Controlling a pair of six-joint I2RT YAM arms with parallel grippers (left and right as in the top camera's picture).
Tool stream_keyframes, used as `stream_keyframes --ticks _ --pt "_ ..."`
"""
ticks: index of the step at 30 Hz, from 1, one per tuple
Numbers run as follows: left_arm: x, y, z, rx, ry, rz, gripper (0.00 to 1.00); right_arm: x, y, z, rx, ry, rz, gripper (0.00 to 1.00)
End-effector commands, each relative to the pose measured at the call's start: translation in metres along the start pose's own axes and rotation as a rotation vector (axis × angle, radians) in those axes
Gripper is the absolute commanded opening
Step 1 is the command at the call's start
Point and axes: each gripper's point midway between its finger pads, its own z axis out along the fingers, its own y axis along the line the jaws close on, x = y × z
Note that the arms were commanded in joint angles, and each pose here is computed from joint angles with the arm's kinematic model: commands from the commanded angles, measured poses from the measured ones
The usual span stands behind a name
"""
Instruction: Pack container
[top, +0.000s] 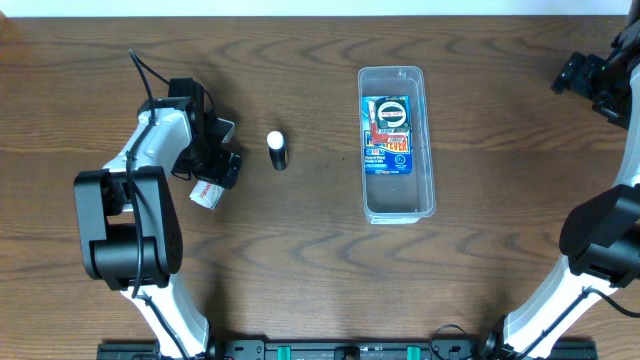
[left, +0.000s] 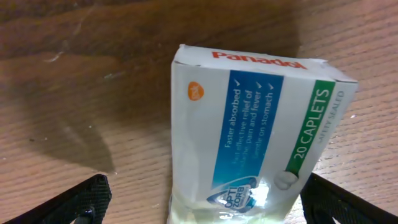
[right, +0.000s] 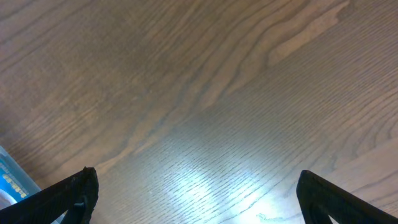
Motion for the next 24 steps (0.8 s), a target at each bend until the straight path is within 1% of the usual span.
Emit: stream_keyframes --ticks 1,5,10,12,16,18,19,21,23,24 --pt "0.001 0.003 0.002 -0.005 0.010 0.000 0.98 -0.001 -0.001 0.001 0.002 0.002 -0.002 0.99" --pt "0.001 0.003 0.002 -0.005 0.010 0.000 0.98 -0.001 -0.001 0.001 0.002 0.002 -0.001 0.99" --pt "0.002 0.003 0.002 -0.004 0.011 -0.060 0.98 -0.001 -0.001 0.001 0.002 0.002 -0.002 0.99" --pt "0.003 0.002 0.002 -0.002 0.018 -0.061 0.99 -0.001 -0.001 0.001 0.002 0.002 -0.002 0.99" --pt "0.007 0.000 0.002 0.004 0.035 -0.061 0.88 -0.001 -0.001 0.001 0.002 0.002 -0.001 0.99" --pt "0.009 0.000 0.002 0.007 0.043 -0.061 0.79 -0.001 -0.001 0.001 0.002 0.002 -0.002 0.99" --pt "0.010 -0.001 0.002 0.008 0.046 -0.061 0.76 -0.001 -0.001 0.001 0.002 0.002 -0.002 0.99" --pt "0.011 -0.001 0.002 0.009 0.050 -0.061 0.74 -0.001 -0.001 0.001 0.002 0.001 -0.001 0.99" --pt "0.012 -0.001 0.002 0.010 0.053 -0.061 0.69 -0.001 -0.001 0.001 0.002 0.001 -0.001 0.99" --pt "0.012 -0.001 0.002 0.011 0.054 -0.062 0.68 -0.001 -0.001 0.001 0.002 0.002 -0.001 0.99"
